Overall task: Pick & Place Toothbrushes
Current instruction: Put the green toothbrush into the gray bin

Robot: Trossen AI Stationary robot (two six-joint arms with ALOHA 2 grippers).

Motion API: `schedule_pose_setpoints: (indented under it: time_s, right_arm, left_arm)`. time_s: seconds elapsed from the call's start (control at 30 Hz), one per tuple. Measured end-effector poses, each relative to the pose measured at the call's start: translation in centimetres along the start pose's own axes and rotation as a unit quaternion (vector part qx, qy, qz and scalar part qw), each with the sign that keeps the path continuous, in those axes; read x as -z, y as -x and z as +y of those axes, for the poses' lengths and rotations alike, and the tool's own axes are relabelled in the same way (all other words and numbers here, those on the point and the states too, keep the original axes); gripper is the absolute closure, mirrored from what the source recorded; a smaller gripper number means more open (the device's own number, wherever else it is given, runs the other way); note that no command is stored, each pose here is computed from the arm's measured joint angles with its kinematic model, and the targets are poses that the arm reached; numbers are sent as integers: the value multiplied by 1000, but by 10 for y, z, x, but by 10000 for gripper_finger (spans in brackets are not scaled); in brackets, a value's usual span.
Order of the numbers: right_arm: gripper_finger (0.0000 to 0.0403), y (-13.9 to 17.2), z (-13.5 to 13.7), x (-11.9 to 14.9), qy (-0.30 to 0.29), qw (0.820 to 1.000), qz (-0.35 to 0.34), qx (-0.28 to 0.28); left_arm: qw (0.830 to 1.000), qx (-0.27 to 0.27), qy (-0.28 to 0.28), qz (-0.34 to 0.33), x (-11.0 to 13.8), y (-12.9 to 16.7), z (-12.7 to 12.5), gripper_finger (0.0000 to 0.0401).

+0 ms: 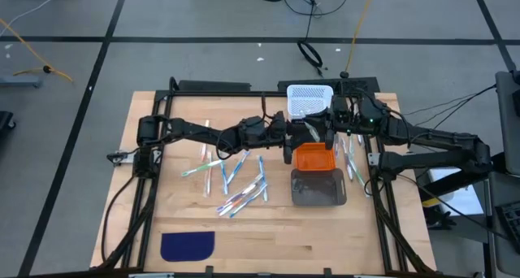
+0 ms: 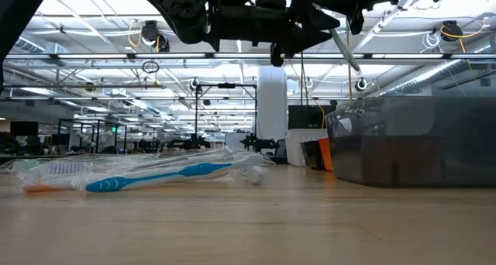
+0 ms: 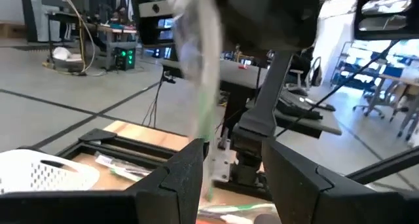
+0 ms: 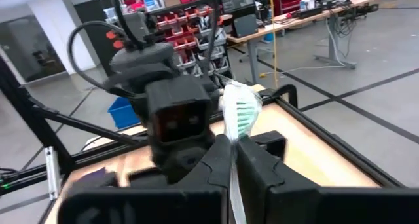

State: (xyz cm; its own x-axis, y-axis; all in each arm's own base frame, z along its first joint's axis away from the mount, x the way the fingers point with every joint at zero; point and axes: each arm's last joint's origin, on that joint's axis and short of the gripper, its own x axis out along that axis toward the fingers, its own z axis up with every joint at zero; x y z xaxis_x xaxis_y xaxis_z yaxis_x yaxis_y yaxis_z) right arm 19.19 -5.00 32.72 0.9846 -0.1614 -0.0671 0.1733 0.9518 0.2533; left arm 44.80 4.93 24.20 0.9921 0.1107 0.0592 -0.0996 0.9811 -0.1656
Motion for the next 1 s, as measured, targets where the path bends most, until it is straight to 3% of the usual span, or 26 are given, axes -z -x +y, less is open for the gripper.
schedule_pose_setpoints:
  time_s: [0.27, 0.6, 0.73, 0.87, 1.0]
  right_arm:
    - [401, 3, 5, -1, 3, 1000, -2, -13]
    - [401, -7, 3, 4, 6, 1000, 6, -10]
    - [401, -11, 3, 5, 5, 1000, 10, -9]
    - [398, -11, 3, 5, 5, 1000, 10, -11]
    - [377, -11, 3, 6, 6, 1000, 11, -11]
  left_arm:
    - [1000, -8, -2, 2, 0, 0, 4, 240]
    - [999, 24, -5, -27, -5, 0, -8, 247]
    - [1000, 20, -7, -17, -3, 0, -7, 296]
    - [1000, 18, -8, -15, -3, 0, -4, 378]
    - [1000, 19, -8, -10, -2, 0, -4, 391]
